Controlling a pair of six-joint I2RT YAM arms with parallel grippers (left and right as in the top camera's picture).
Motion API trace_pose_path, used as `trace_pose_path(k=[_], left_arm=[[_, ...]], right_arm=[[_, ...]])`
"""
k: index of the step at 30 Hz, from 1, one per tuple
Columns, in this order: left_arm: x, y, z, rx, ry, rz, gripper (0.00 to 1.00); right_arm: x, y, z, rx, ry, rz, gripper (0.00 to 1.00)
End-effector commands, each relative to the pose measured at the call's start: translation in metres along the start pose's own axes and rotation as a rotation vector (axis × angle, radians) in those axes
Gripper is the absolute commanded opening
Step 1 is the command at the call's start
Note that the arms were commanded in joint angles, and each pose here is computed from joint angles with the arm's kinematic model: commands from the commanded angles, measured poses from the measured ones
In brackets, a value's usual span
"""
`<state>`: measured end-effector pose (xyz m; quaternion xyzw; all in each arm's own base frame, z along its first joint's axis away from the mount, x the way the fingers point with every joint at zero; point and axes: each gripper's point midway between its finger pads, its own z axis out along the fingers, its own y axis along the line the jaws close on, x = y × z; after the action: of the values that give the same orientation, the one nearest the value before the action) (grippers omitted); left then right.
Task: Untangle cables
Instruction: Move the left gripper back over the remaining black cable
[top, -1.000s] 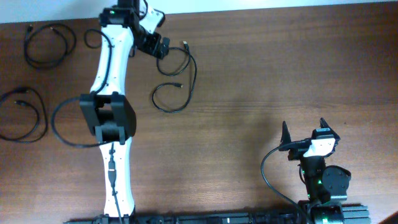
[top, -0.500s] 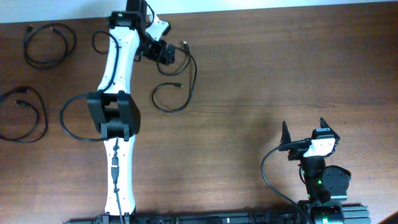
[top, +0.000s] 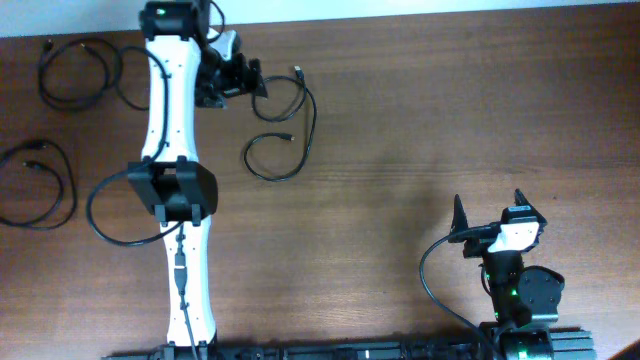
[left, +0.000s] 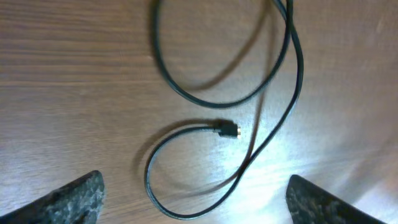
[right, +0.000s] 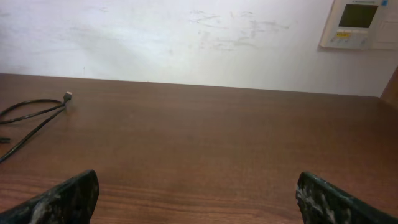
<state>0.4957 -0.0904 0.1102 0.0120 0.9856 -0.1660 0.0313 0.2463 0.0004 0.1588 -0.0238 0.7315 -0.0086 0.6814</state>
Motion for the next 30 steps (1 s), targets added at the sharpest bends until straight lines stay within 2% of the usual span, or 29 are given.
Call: trace_pose_path(k=[1,4,8,12,18,20,21,24,25,28,30], left_arm=[[0.011,-0.003,0.017,-0.068,0.063,0.172,1.00],[0.017,0.017,0.025,-0.214,0.108,0.182,1.00],[0.028,0.023,0.038,-0.227,0.168,0.173,1.00],[0.041,0.046,0.058,-0.305,0.253,0.185,0.99],[0.062,0.054,0.087,-0.284,0.351,0.200,0.85],[0.068,0.056,0.093,-0.281,0.373,0.195,0.72],[0.070,0.058,0.097,-0.281,0.380,0.193,0.57],[0.070,0.059,0.100,-0.282,0.377,0.194,0.52],[0.069,0.059,0.100,-0.282,0.372,0.195,0.44],[0.065,0.059,0.102,-0.283,0.356,0.190,0.12],[0.064,0.059,0.102,-0.284,0.351,0.187,0.08]], right_arm=[[0.003,0.000,0.000,0.001,0.006,0.001,0.98],[0.003,0.000,0.000,0.001,0.006,0.001,0.98],[0.003,0.000,0.000,0.001,0.006,0.001,0.98],[0.003,0.000,0.000,0.001,0.005,0.001,0.98],[0.003,0.000,0.000,0.001,0.006,0.001,0.98],[0.003,0.000,0.000,0.001,0.006,0.001,0.98],[0.003,0.000,0.000,0.001,0.006,0.001,0.98],[0.003,0.000,0.000,0.001,0.006,0.001,0.98],[0.003,0.000,0.000,0.001,0.006,0.001,0.98],[0.003,0.000,0.000,0.001,0.006,0.001,0.98],[0.003,0.000,0.000,0.001,0.006,0.001,0.98]])
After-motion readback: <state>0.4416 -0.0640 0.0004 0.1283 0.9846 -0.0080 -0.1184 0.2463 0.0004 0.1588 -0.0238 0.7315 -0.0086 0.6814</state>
